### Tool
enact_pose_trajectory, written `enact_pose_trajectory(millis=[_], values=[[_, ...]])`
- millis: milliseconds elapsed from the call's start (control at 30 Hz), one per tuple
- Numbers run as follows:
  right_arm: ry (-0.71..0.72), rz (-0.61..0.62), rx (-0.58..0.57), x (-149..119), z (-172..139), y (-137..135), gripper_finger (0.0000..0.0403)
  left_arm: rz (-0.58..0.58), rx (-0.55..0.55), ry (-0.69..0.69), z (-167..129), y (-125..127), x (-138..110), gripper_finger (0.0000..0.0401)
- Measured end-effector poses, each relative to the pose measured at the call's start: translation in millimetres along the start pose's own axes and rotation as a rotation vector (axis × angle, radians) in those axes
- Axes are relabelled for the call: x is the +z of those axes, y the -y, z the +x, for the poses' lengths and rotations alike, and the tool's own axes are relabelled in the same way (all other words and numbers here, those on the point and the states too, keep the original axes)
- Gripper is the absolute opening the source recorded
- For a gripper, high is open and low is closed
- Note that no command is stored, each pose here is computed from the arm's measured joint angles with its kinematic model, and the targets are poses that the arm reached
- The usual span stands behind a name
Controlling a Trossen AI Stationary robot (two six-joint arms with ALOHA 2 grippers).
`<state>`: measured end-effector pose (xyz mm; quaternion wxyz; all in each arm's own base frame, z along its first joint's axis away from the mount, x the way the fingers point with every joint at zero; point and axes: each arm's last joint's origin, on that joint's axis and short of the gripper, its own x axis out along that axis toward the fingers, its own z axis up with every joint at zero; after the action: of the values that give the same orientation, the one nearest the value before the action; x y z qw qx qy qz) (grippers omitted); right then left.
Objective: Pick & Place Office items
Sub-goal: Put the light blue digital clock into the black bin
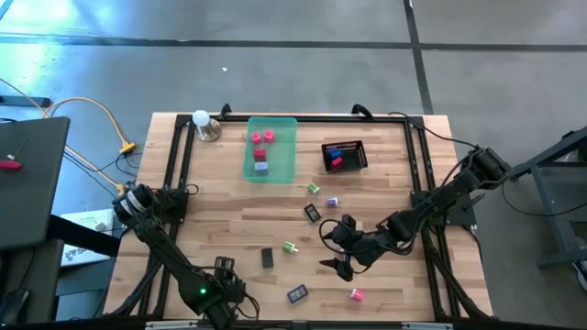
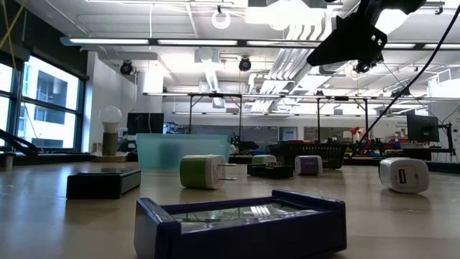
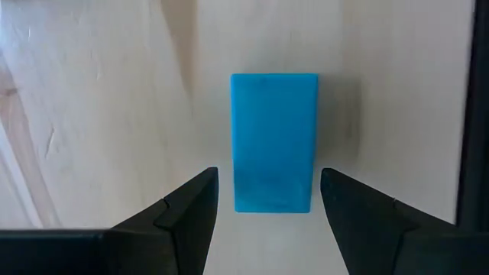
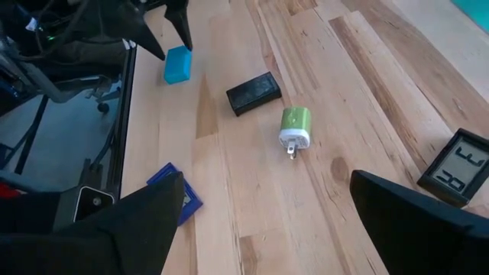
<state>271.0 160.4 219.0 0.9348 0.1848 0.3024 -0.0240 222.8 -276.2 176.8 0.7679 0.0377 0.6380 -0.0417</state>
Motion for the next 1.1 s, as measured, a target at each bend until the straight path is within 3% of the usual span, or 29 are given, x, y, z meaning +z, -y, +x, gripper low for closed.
enact_pose_trajectory(millis=[133, 233, 400, 667, 833, 967, 1100], values=[[0.004, 0.002, 0.004, 0, 0, 0, 0.0361, -0.046, 0.018, -0.021, 8, -6, -3, 0.022], [0.005, 0.002, 0.004, 0, 0, 0, 0.0361, -0.07, -0.027, -0.05, 15, -10, -3, 0.022], [0.005, 0.002, 0.004, 0, 0, 0, 0.0361, -0.04, -0.055, -0.047, 18, -13, 0, 0.0219], [0.005, 0.002, 0.004, 0, 0, 0, 0.0361, 0.01, -0.061, -0.038, 18, -13, 1, 0.0144], [0.005, 0.003, 0.004, 0, 0, 0, 0.0361, 0.016, -0.063, -0.037, 18, -13, 1, 0.0144], [0.008, 0.006, 0.006, 1, 0, -1, 0.0361, 0.017, -0.054, -0.051, 7, -18, -1, 0.0144], [0.035, 0.021, 0.03, 4, 0, -3, 0.0361, 0.003, 0.024, -0.033, -22, -33, -8, 0.0144]])
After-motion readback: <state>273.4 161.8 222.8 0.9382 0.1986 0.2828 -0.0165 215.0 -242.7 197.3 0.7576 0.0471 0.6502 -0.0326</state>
